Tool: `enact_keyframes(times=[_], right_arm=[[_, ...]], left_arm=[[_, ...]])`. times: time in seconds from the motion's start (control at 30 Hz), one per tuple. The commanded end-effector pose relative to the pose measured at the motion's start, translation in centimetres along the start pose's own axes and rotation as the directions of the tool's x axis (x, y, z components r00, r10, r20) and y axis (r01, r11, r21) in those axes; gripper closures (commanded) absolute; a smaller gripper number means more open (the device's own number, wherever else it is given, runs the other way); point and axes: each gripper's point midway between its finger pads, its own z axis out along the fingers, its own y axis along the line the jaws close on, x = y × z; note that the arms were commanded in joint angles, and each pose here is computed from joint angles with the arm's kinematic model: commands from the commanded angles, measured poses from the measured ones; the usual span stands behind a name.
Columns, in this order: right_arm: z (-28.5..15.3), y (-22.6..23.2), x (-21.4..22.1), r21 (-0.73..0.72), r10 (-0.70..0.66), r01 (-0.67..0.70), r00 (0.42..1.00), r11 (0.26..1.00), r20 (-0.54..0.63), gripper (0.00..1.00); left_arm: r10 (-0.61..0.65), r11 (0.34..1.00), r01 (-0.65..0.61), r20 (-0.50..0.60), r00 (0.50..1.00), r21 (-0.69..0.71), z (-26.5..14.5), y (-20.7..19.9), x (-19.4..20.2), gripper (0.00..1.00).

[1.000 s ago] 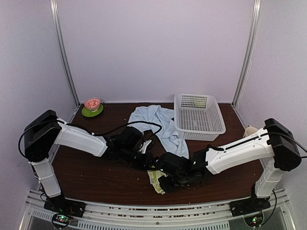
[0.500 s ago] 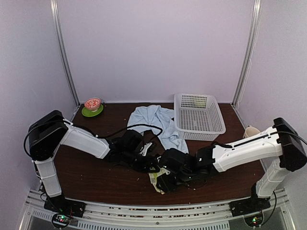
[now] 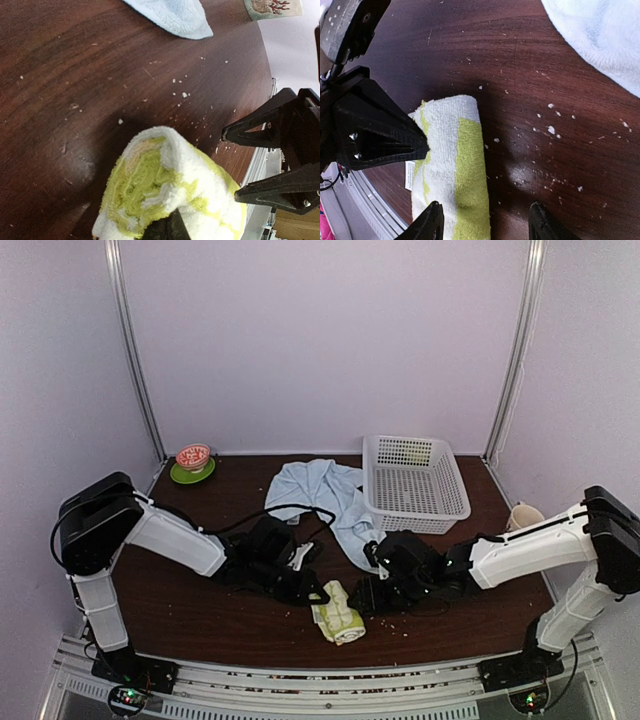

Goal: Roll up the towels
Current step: Roll the towel at the center of the board.

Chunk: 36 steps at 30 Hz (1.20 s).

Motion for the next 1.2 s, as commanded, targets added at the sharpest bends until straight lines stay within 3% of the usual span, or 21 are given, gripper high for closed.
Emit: enact_keyframes(times=[0.0, 0.23, 0.5, 0.87, 1.17], right_arm=[[1.5, 1.8, -0.2, -0.132, 0.075, -0.077, 0.997, 0.988, -0.024, 0.42], [3.5, 1.9, 1.0, -0.148, 0.098, -0.111, 0.991, 0.983, -0.093, 0.45], [4.2, 0.7, 1.4, 0.067, -0.031, 0.041, 0.991, 0.997, -0.132, 0.61], [4.3, 0.4, 1.2, 0.209, -0.141, 0.168, 0.98, 0.963, -0.138, 0.64], [4.4, 1.0, 1.0, 0.203, -0.153, 0.177, 0.979, 0.963, -0.132, 0.64]], left_arm=[[-0.05, 0.995, 0.047, -0.029, 0.998, -0.089, 0.0, 2.8, 1.9, 1.0], [-0.05, 0.994, 0.047, -0.032, 0.998, -0.096, -0.3, 3.1, 2.4, 1.0], [-0.02, 0.993, 0.018, -0.018, 1.0, -0.114, -2.2, 2.5, 2.6, 1.0], [0.057, 0.994, -0.052, 0.058, 0.997, -0.094, -6.5, -1.2, 1.0, 1.0], [0.082, 0.996, -0.08, 0.069, 0.994, -0.031, -4.5, -3.0, -1.7, 1.0]])
